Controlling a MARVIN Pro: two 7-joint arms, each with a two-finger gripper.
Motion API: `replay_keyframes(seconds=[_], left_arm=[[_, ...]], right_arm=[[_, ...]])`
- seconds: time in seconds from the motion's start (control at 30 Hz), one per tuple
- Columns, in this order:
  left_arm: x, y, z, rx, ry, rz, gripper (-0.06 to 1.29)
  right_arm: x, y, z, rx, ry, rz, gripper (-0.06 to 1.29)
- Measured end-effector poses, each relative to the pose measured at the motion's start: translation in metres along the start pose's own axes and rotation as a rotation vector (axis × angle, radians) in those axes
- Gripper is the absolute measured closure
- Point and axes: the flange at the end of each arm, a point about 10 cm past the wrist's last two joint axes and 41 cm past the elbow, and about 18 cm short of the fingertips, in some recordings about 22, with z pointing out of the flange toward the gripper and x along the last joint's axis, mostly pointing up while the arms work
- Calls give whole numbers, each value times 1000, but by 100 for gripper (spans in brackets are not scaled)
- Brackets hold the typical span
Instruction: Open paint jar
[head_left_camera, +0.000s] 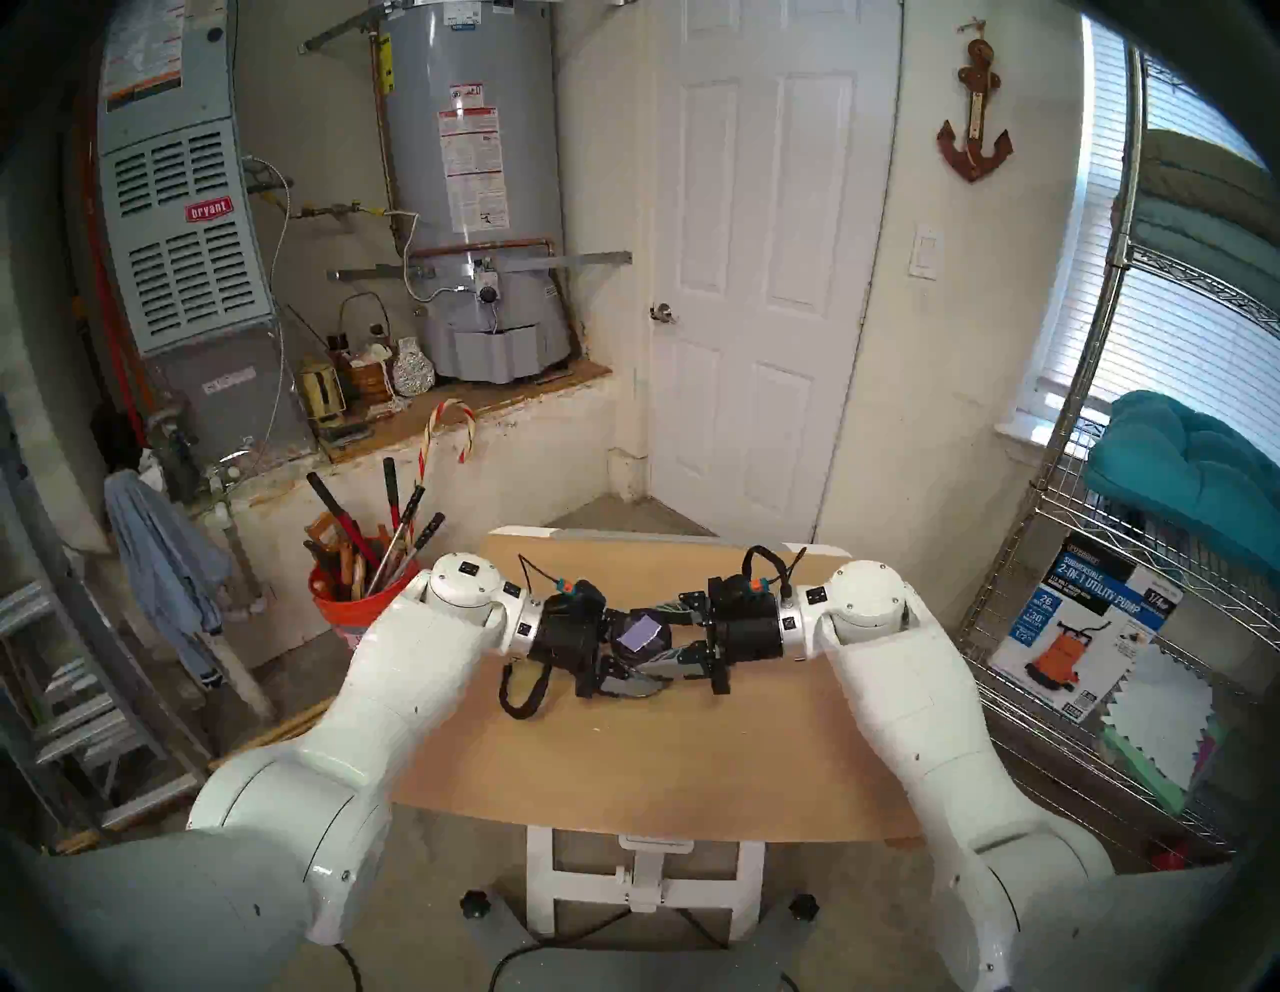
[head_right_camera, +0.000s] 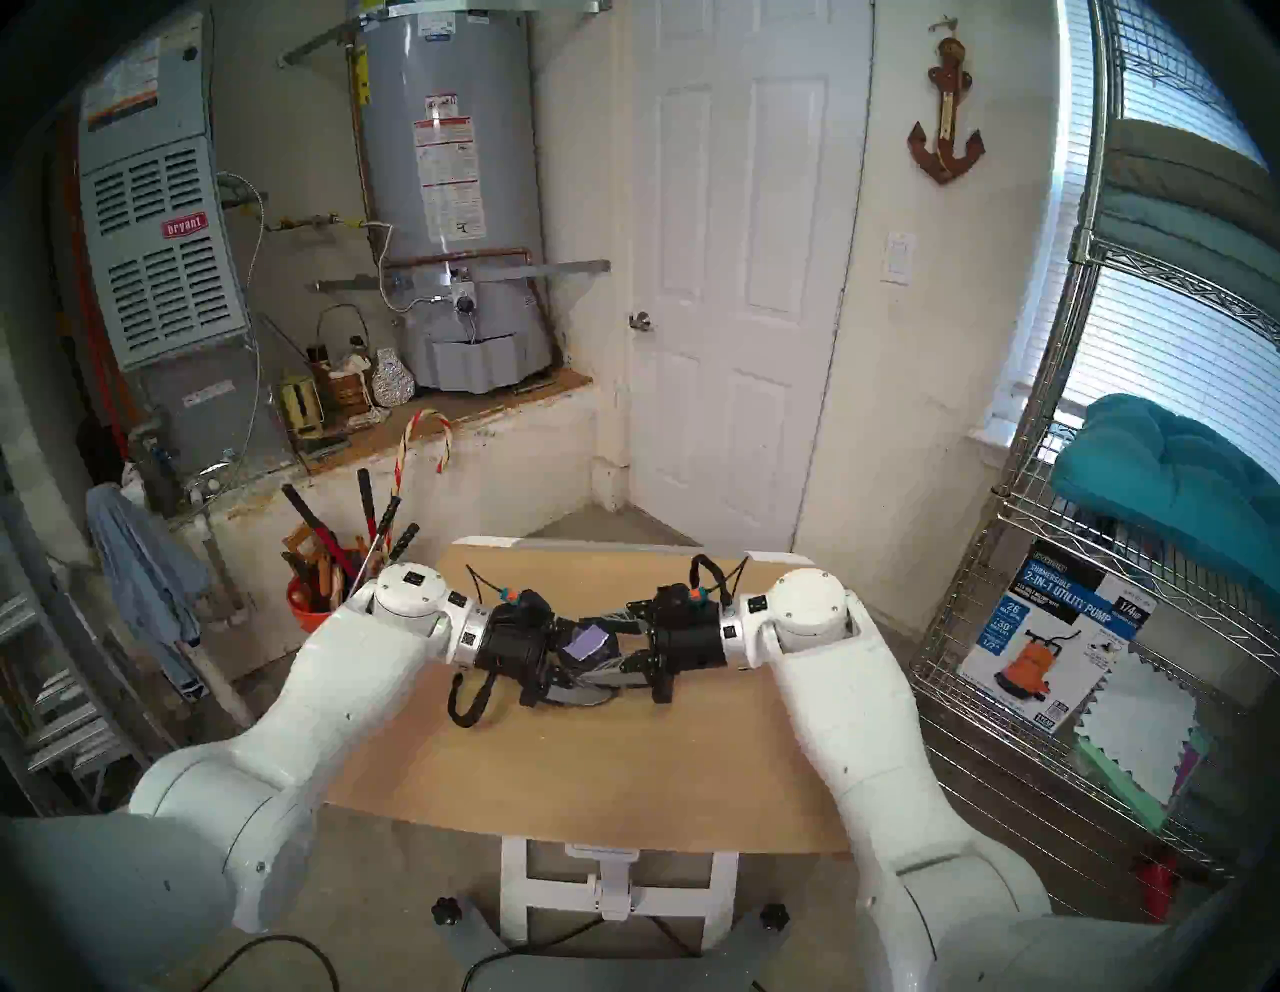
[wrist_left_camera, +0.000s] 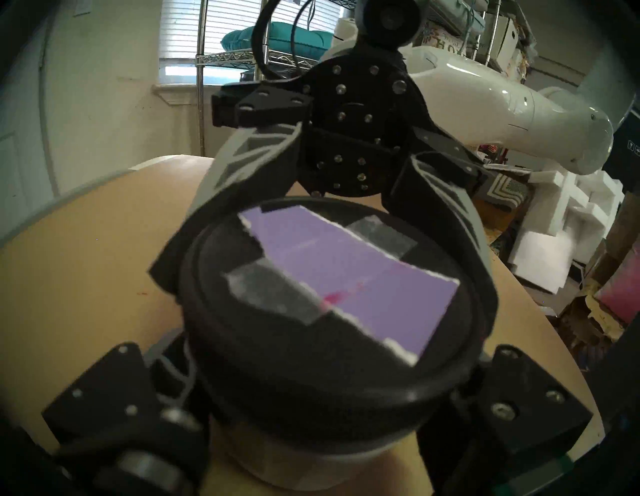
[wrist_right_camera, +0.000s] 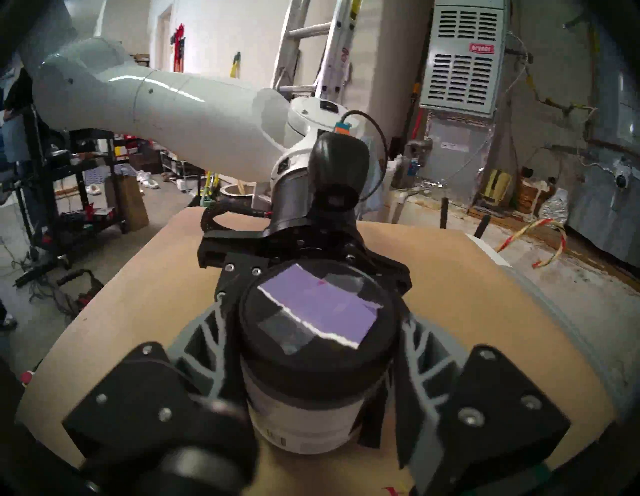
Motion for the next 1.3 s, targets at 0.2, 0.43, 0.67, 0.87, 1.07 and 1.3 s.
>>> replay_keyframes(seconds=[0.2,0.43,0.67,0.87,1.07,1.3], left_arm=[[1,0,-1,1,-4,-4,43],[0,-1,-4,12,-7,-10,43],[0,1,-3,10,-9,-14,43],[1,4,2,-1,-4,-14,43],[6,5,7,-5,14,-12,43],[9,5,11,-11,25,-2,43]], right_arm=[[1,10,2,51,-2,-43,59],[1,20,7,86,13,-73,59],[1,25,12,111,35,-93,59],[-6,26,5,95,80,-70,15],[-9,24,-10,63,125,-42,0],[-14,20,-28,47,130,-14,-4]])
